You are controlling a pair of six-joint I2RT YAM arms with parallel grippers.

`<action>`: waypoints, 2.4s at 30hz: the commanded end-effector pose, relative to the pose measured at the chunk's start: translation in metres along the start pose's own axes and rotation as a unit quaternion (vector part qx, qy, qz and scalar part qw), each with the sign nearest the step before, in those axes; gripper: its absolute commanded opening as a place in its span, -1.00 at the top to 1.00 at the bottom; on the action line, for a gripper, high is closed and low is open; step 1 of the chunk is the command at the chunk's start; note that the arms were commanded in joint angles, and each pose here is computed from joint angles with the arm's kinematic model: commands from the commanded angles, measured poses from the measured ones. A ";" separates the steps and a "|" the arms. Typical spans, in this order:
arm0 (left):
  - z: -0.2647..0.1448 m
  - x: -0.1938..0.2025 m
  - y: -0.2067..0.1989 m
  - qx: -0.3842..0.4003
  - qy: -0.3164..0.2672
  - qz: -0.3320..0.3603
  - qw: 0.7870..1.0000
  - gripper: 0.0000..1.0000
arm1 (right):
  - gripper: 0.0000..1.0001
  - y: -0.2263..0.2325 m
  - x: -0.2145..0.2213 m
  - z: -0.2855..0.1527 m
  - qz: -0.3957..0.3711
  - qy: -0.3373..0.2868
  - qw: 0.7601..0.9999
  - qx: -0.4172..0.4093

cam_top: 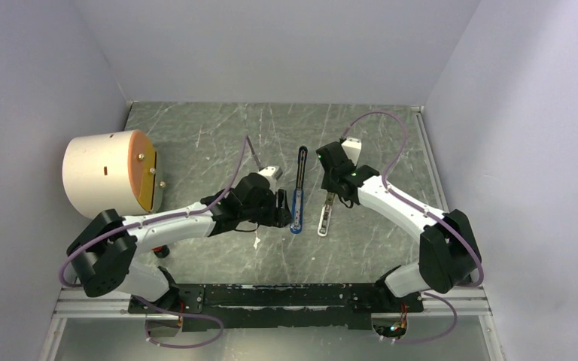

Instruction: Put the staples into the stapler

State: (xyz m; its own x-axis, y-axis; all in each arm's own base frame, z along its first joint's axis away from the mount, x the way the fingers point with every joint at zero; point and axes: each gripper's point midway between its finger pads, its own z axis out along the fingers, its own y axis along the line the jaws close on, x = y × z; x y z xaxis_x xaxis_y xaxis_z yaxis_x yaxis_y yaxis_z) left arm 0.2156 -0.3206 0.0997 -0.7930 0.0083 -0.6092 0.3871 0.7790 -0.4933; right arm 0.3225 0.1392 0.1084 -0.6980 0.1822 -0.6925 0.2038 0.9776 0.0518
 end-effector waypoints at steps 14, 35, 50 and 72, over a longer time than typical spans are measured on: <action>0.069 -0.011 -0.065 0.077 0.066 -0.025 0.994 0.18 | 0.42 0.023 -0.013 0.006 -0.041 -0.020 0.997 -0.067; 0.109 0.031 -0.041 -0.027 0.109 -0.016 0.994 0.69 | 0.44 0.020 -0.002 0.003 -0.028 -0.013 0.996 -0.080; 0.119 0.055 -0.035 -0.012 0.128 -0.049 0.991 0.66 | 0.42 0.016 0.018 -0.007 0.000 0.039 0.996 -0.080; 0.101 0.031 -0.049 0.005 0.094 -0.034 0.995 0.45 | 0.42 0.010 0.026 -0.013 0.012 0.044 0.996 -0.080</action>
State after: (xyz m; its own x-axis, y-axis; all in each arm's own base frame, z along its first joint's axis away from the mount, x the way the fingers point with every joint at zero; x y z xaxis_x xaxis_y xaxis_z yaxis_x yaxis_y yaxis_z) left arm 0.2188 -0.4189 0.0210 -0.9121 0.0703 -0.4040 0.2957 0.7953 -0.5292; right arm 0.3112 0.1544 0.1125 -0.7158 0.1952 -0.6704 0.1035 0.9792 0.1747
